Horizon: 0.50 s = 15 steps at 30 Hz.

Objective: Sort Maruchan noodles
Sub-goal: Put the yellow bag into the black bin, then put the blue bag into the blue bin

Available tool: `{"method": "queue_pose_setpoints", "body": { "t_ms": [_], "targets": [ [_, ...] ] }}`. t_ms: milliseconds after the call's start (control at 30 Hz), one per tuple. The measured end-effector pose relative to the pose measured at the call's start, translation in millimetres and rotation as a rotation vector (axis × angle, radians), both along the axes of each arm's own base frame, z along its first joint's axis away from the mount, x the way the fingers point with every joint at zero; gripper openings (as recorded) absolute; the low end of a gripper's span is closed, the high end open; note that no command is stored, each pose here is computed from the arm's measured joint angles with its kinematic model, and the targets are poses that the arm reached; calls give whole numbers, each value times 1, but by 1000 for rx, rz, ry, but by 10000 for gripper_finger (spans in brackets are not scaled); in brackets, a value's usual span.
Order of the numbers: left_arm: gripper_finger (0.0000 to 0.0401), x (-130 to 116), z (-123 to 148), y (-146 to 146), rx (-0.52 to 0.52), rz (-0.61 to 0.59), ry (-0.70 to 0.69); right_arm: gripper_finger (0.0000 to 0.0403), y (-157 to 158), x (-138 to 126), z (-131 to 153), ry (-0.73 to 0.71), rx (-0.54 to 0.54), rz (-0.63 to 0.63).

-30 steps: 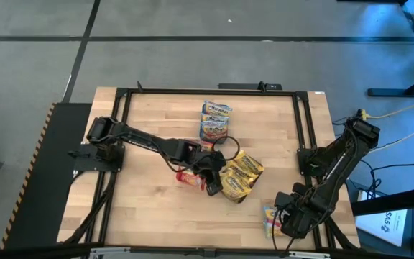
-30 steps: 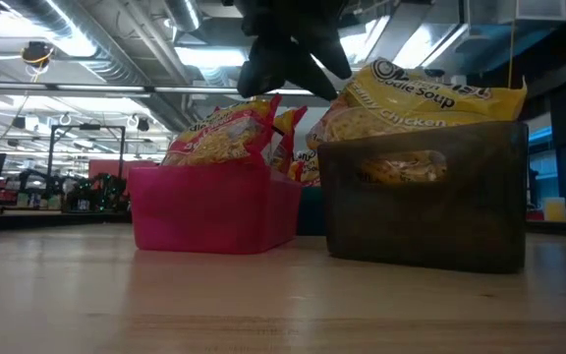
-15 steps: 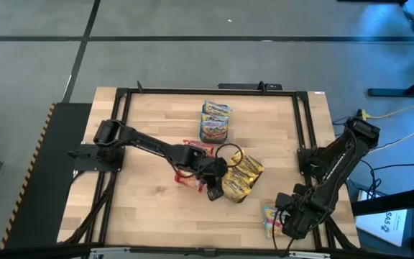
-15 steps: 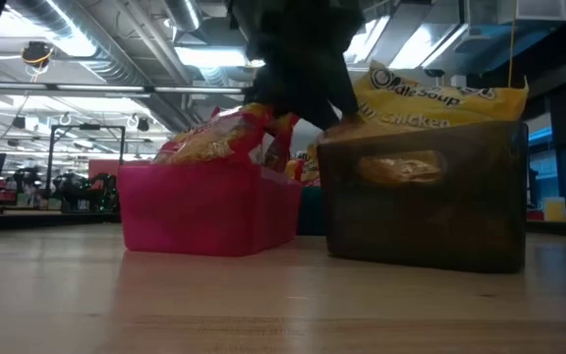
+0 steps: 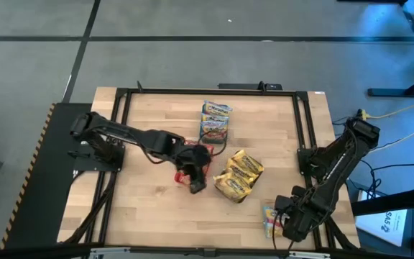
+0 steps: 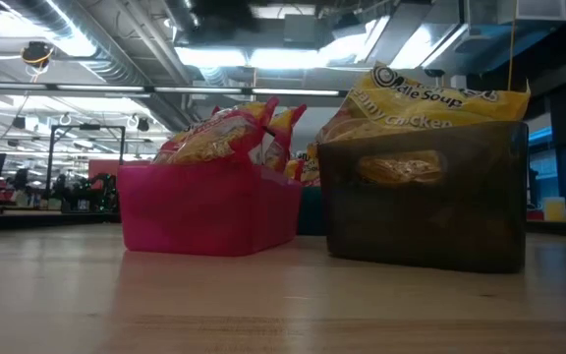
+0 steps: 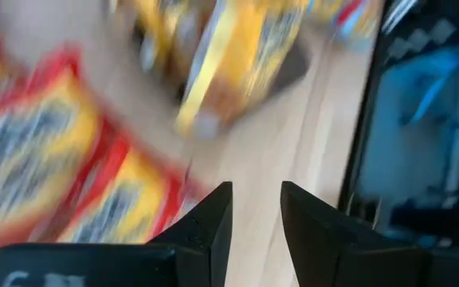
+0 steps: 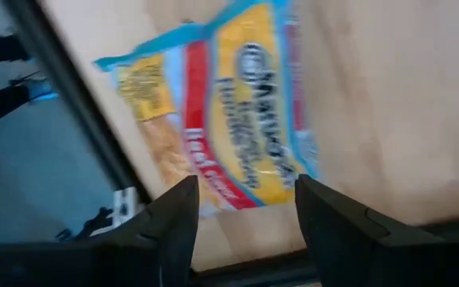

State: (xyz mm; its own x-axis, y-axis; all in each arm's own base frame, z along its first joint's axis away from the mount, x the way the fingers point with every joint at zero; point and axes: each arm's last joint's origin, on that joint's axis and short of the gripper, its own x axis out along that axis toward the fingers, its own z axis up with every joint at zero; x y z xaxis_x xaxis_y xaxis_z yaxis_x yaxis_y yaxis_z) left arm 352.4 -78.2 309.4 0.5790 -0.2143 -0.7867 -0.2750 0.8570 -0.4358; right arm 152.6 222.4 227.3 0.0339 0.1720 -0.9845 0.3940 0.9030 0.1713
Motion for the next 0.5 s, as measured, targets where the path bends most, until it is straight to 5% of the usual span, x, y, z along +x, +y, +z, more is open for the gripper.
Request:
{"method": "queue_pose_setpoints", "body": {
  "t_ms": [167,300,500],
  "targets": [
    [102,-40,-2,-14,83,-59,264,205,6,3,-16,-14,86,30],
    [102,-74,-2,-31,147,-112,475,205,-2,-3,-30,39,31,11],
    [102,-107,15,-55,245,-115,407,205,-10,-3,-47,58,41,-14]
  ]
}}
